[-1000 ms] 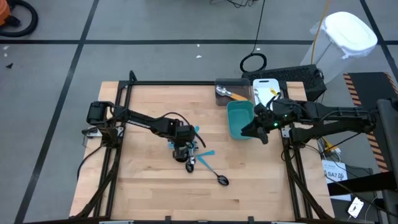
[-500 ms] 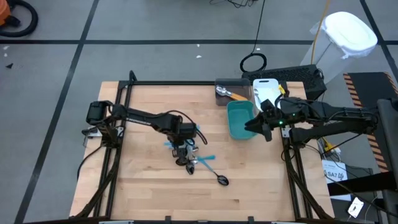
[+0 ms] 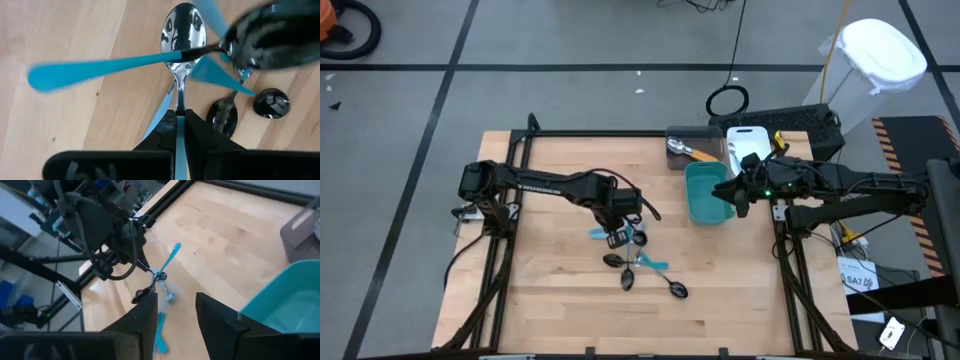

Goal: Sort silverware by color (type)
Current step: Put the light blue spoon into the white bin

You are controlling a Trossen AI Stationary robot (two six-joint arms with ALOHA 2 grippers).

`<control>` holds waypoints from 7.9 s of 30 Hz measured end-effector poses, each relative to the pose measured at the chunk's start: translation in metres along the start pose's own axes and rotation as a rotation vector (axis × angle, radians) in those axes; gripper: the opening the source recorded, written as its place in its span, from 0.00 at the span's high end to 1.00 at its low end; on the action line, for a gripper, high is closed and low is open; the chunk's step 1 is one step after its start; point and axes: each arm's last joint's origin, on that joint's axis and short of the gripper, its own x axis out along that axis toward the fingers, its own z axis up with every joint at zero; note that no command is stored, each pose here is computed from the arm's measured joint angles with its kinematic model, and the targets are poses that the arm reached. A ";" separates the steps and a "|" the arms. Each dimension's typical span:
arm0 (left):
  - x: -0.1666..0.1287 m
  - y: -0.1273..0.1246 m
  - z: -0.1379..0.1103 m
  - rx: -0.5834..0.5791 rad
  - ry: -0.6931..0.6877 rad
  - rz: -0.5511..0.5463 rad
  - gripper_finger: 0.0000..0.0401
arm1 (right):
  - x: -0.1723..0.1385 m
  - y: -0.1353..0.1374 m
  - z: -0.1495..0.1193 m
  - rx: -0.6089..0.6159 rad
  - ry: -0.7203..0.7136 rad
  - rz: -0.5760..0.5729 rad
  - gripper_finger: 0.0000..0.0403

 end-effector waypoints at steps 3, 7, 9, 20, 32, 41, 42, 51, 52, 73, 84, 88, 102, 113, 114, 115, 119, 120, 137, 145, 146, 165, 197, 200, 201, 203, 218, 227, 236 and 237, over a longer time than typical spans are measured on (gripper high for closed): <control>-0.001 0.002 0.001 -0.005 0.001 0.001 0.97 | 0.000 0.000 0.000 0.033 -0.005 -0.007 0.68; -0.001 0.007 0.003 0.013 -0.006 0.007 0.97 | 0.002 -0.001 0.001 0.049 -0.034 -0.045 0.68; -0.001 0.011 0.005 0.021 -0.011 0.009 0.97 | 0.004 -0.001 0.001 0.050 -0.045 -0.066 0.68; -0.002 0.015 0.010 0.057 -0.045 -0.003 0.97 | 0.021 -0.001 -0.002 0.071 0.000 -0.114 0.68; -0.006 0.018 0.033 -0.108 -0.246 -0.089 0.97 | 0.042 0.001 -0.003 0.108 0.026 -0.145 0.68; -0.016 0.018 0.057 -0.195 -0.468 -0.227 0.97 | 0.042 0.002 -0.003 0.111 0.027 -0.139 0.68; -0.018 0.018 0.060 -0.209 -0.498 -0.245 0.97 | 0.042 0.002 -0.003 0.117 0.024 -0.134 0.68; -0.095 0.009 0.090 -0.170 -0.828 -0.225 0.97 | 0.042 0.015 0.004 0.089 -0.076 -0.035 0.68; -0.104 0.011 0.093 -0.163 -0.863 -0.207 0.97 | 0.042 0.016 0.004 0.080 -0.088 -0.035 0.68; -0.172 0.018 0.114 -0.145 -1.213 -0.282 0.97 | 0.042 0.040 0.029 -0.178 -0.436 0.053 0.61; -0.165 0.007 0.128 -0.101 -1.312 -0.376 0.97 | 0.042 0.042 0.031 -0.172 -0.450 0.086 0.56; -0.160 0.004 0.131 -0.099 -1.315 -0.382 0.97 | 0.043 0.041 0.032 -0.171 -0.435 0.109 0.59; -0.152 -0.001 0.137 -0.104 -1.319 -0.456 0.93 | 0.018 0.037 0.033 -0.155 -0.439 0.152 0.88; -0.150 0.004 0.138 -0.144 -1.281 -0.475 0.66 | 0.002 0.031 0.029 -0.082 -0.389 0.168 0.88; -0.150 0.005 0.138 -0.149 -1.263 -0.500 0.65 | 0.000 0.031 0.029 -0.079 -0.393 0.175 0.88; -0.149 0.006 0.138 -0.152 -1.247 -0.528 0.64 | -0.002 0.031 0.029 -0.077 -0.392 0.191 0.88; -0.150 0.009 0.138 -0.111 -1.203 -0.616 0.63 | -0.004 0.031 0.029 -0.055 -0.372 0.229 0.88; -0.150 0.010 0.138 -0.097 -1.194 -0.630 0.63 | -0.004 0.032 0.029 -0.048 -0.361 0.241 0.88; -0.162 0.032 0.141 0.067 -1.132 -0.868 0.57 | 0.002 0.034 0.027 0.029 -0.298 0.295 0.87; -0.161 0.024 0.139 0.113 -1.125 -0.884 0.41 | 0.008 0.039 0.031 -0.007 -0.339 0.316 0.87; -0.161 0.022 0.139 0.126 -1.129 -0.879 0.41 | 0.010 0.039 0.030 -0.010 -0.338 0.314 0.87; -0.167 0.027 0.139 0.153 -1.145 -0.923 0.41 | 0.016 0.041 0.029 0.002 -0.309 0.328 0.87; -0.179 0.058 0.141 0.437 -1.308 -0.660 0.41 | 0.016 0.044 0.026 0.118 -0.171 0.453 0.87; -0.179 0.059 0.141 0.425 -1.305 -0.663 0.41 | 0.016 0.044 0.025 0.133 -0.146 0.474 0.87; -0.179 0.060 0.141 0.422 -1.303 -0.664 0.41 | 0.016 0.044 0.025 0.135 -0.139 0.480 0.87; -0.179 0.060 0.141 0.412 -1.300 -0.671 0.41 | 0.016 0.045 0.025 0.139 -0.122 0.493 0.87; -0.171 0.029 0.136 0.512 -1.259 -0.692 0.41 | 0.036 0.048 0.018 0.160 0.029 0.537 0.87; -0.170 0.030 0.135 0.533 -1.214 -0.749 0.41 | 0.035 0.050 0.016 0.185 0.114 0.599 0.87; -0.164 0.040 0.135 0.536 -1.148 -0.738 0.45 | 0.029 0.050 0.017 0.200 0.118 0.621 0.87; -0.164 0.041 0.135 0.544 -1.145 -0.739 0.47 | 0.028 0.050 0.018 0.201 0.115 0.624 0.87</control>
